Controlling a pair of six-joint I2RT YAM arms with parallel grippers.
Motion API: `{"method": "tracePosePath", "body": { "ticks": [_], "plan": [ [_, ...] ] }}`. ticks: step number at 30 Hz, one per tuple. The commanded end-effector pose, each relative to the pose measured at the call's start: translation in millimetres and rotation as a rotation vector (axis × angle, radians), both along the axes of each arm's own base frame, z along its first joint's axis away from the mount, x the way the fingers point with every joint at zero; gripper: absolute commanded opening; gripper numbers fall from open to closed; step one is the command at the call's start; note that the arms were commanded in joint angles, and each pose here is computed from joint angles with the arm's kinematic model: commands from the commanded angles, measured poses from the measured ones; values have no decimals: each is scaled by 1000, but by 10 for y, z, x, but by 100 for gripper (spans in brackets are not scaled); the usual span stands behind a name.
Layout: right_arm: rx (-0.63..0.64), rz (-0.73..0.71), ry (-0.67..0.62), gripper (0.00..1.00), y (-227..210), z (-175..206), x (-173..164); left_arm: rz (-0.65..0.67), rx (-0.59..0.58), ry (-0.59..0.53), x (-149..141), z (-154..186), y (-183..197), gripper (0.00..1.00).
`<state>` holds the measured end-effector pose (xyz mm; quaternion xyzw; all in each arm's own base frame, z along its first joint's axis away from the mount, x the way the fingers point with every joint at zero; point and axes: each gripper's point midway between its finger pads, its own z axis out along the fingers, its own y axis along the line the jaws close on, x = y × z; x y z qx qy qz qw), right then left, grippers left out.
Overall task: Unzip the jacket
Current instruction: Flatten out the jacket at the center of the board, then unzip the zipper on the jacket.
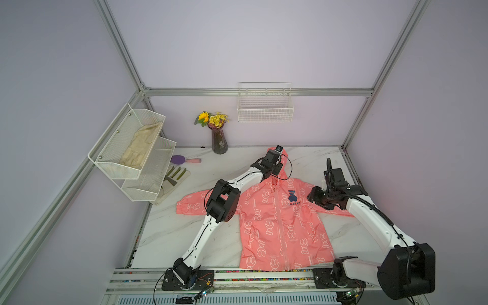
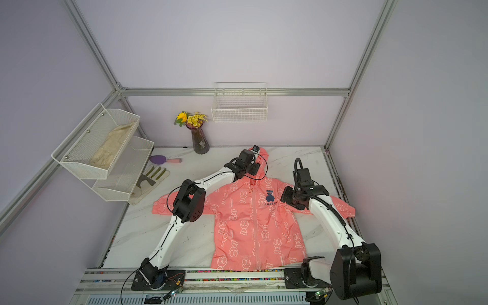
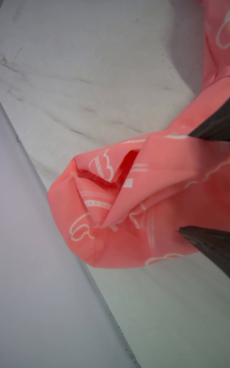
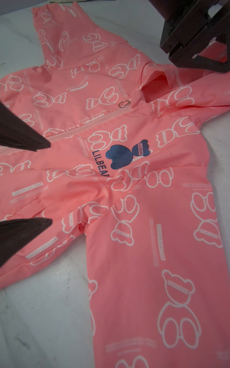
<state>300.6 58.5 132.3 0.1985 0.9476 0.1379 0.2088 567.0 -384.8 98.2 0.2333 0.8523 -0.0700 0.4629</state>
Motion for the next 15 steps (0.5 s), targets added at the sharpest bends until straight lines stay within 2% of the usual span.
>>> {"method": "tracePosePath", "body": {
  "ticks": [1,5,10,15],
  "plan": [
    [-10,10,-1,57,-11,-46,5,26,-83,-93,68,629,75,61],
    [-11,16,6,57,-7,-60,6,29,-86,-92,72,646,96,62],
    [-12,24,12,57,1,-81,9,37,-110,-99,90,739,138,71],
    [-11,27,13,57,5,-82,16,62,-152,-84,159,768,261,70]
  ]
}}
